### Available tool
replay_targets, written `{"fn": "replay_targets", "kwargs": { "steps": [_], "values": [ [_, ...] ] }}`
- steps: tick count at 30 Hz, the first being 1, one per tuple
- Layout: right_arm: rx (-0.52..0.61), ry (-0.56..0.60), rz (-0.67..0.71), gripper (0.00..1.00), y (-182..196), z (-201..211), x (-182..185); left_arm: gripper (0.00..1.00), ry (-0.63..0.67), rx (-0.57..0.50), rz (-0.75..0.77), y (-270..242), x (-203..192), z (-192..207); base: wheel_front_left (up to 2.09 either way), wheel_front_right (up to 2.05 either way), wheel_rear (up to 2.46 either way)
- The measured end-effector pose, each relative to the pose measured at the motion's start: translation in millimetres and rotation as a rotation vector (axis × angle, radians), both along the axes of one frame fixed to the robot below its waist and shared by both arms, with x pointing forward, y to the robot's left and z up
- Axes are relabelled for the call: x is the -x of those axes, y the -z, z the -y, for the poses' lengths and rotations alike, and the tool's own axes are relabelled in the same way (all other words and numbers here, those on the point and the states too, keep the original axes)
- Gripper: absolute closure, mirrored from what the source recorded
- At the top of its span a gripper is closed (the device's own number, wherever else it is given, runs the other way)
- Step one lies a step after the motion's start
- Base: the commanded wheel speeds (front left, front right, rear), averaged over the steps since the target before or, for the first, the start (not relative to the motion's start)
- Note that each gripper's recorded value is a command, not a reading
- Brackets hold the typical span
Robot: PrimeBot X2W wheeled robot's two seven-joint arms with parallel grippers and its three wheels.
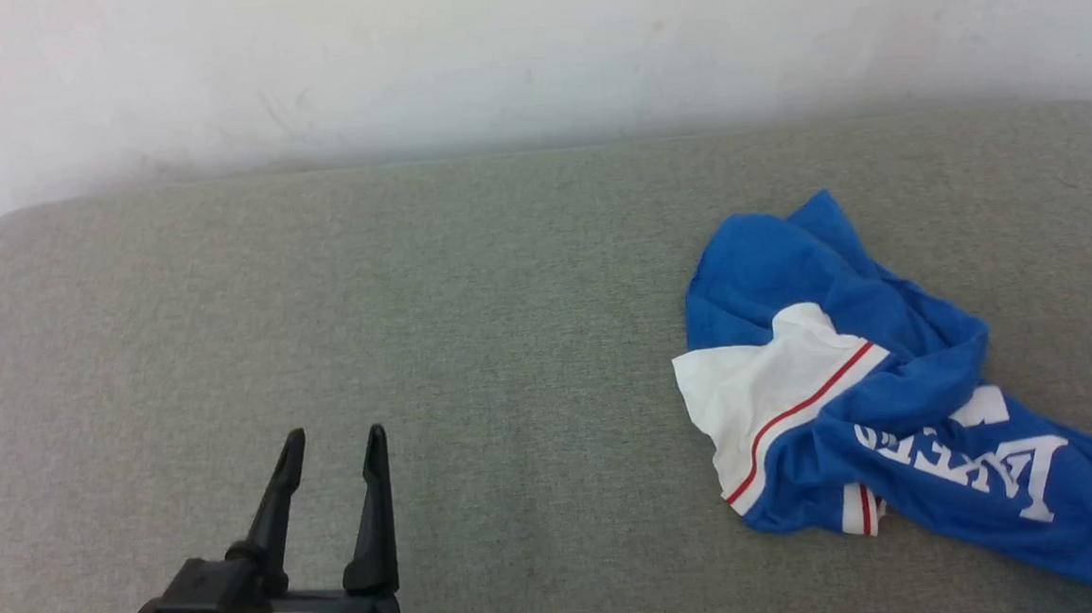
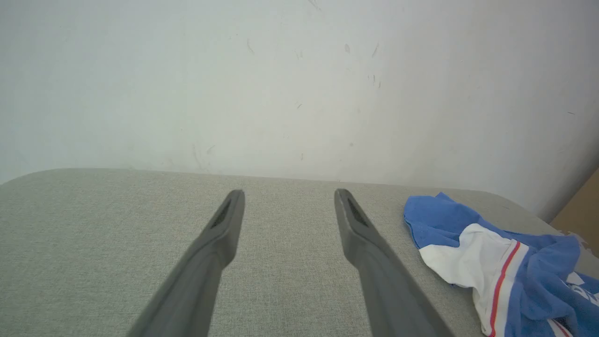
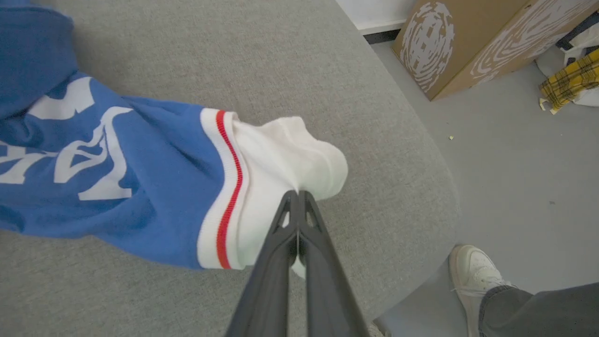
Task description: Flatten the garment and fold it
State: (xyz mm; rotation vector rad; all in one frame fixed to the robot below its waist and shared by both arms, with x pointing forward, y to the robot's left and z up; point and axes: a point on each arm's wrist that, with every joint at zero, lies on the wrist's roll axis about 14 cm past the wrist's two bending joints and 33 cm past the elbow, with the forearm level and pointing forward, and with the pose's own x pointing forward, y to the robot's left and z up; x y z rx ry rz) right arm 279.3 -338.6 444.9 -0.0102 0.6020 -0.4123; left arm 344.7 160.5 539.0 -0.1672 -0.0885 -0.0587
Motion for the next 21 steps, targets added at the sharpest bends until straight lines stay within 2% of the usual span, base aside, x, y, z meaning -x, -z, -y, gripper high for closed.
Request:
{"fn": "replay_targets", "kwargs": {
  "steps": [1, 2, 7, 11, 15, 18, 21],
  "values": [
    [-0.007, 0.006, 0.004, 0.73, 4, 0, 3, 0.00, 0.004, -0.003, -0.003, 1, 1, 1, 0.00, 0.00, 0.00],
    [-0.012, 0.005, 0.008, 0.00, 7, 0, 4, 0.00, 0.010, -0.005, -0.009, 2, 2, 2, 0.00, 0.00, 0.00],
    [-0.029, -0.042, 0.119, 0.00, -5, -16, -15, 0.00, 0.029, -0.007, -0.004, -2, 6, 7, 0.00, 0.00, 0.00],
    [-0.031, -0.187, 0.261, 0.00, -46, -59, -60, 0.00, 0.024, -0.004, 0.006, -5, 9, 5, 0.00, 0.00, 0.00],
    [-0.049, -0.369, 0.379, 0.00, -93, -119, -102, 0.00, -0.003, 0.002, 0.005, -5, 12, 0, 0.00, 0.00, 0.00],
    [-0.099, -0.511, 0.391, 0.00, -107, -170, -123, 0.00, -0.021, 0.009, -0.003, -3, 14, -3, 0.00, 0.00, 0.00],
    [-0.160, -0.625, 0.322, 0.00, -99, -212, -136, 0.00, -0.036, 0.013, -0.013, 1, 13, -6, 0.00, 0.00, 0.00]
  ]
}}
